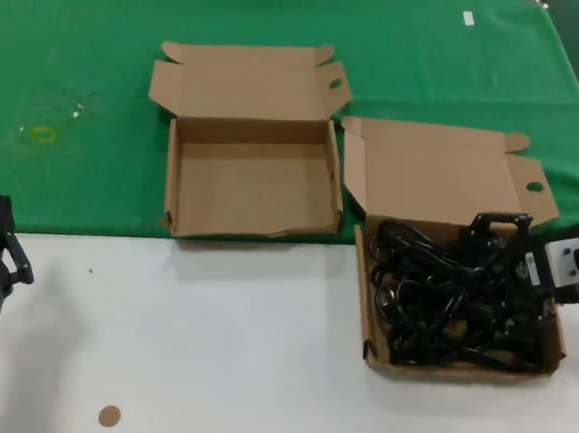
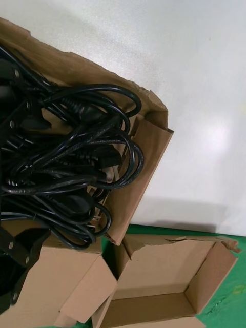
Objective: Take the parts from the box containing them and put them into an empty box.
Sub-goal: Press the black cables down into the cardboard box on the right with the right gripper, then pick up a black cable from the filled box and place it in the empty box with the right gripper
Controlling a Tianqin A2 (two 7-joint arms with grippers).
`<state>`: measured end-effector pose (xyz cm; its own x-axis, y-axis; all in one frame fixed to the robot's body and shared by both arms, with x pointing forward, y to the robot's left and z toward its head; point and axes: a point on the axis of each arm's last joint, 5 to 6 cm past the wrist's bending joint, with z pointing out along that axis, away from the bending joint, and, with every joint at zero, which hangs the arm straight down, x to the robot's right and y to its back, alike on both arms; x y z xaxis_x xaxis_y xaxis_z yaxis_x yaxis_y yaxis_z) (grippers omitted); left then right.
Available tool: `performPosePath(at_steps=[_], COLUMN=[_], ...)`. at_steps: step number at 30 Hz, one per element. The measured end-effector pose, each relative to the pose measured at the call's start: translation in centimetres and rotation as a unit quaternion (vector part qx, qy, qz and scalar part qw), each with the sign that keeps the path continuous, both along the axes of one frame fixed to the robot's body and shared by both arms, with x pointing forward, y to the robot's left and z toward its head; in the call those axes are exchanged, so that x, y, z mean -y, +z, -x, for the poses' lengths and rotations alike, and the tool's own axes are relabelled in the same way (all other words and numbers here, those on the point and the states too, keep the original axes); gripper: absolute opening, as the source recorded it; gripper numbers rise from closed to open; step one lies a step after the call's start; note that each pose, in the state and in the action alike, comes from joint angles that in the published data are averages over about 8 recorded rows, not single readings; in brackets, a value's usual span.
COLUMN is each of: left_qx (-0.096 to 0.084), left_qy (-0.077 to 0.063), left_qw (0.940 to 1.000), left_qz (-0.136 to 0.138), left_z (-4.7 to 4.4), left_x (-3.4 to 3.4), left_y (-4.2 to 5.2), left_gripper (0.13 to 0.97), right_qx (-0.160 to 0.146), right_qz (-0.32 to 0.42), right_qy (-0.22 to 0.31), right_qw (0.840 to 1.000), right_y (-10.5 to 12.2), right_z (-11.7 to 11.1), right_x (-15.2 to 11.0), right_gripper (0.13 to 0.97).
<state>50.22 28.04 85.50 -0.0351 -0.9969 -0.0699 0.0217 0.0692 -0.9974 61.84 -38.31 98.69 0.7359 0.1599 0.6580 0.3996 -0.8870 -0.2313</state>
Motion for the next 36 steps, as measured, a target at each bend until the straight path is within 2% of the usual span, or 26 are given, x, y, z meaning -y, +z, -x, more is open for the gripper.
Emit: performPosePath(at_steps=[3, 20, 29, 36], left_qx=[0.000, 0.000, 0.000, 0.000], left_qy=[0.000, 0.000, 0.000, 0.000], left_qw=[1.0000, 1.0000, 1.0000, 1.0000], left_qz=[0.000, 0.000, 0.000, 0.000], left_z=[0.00, 0.00, 0.00, 0.00], left_x=[0.00, 0.00, 0.00, 0.00], left_y=[0.00, 0.00, 0.00, 0.00], left_gripper=[0.152, 0.152, 0.152, 0.152], right_qx=[-0.003, -0.018, -0.022, -0.003], right_qz=[-0.001, 0.009, 0.008, -0.003], right_qy=[0.000, -0.006, -0.009, -0.011], right_qw=[1.000, 1.000, 1.000, 1.000], right_y=[-0.2, -0.3, 1.0, 3.2], right_z=[0.0, 0.5, 1.0, 0.9], right_x=[0.0, 0.2, 0.3, -0.1], right_gripper=[0.766, 0.354, 0.234, 0.230])
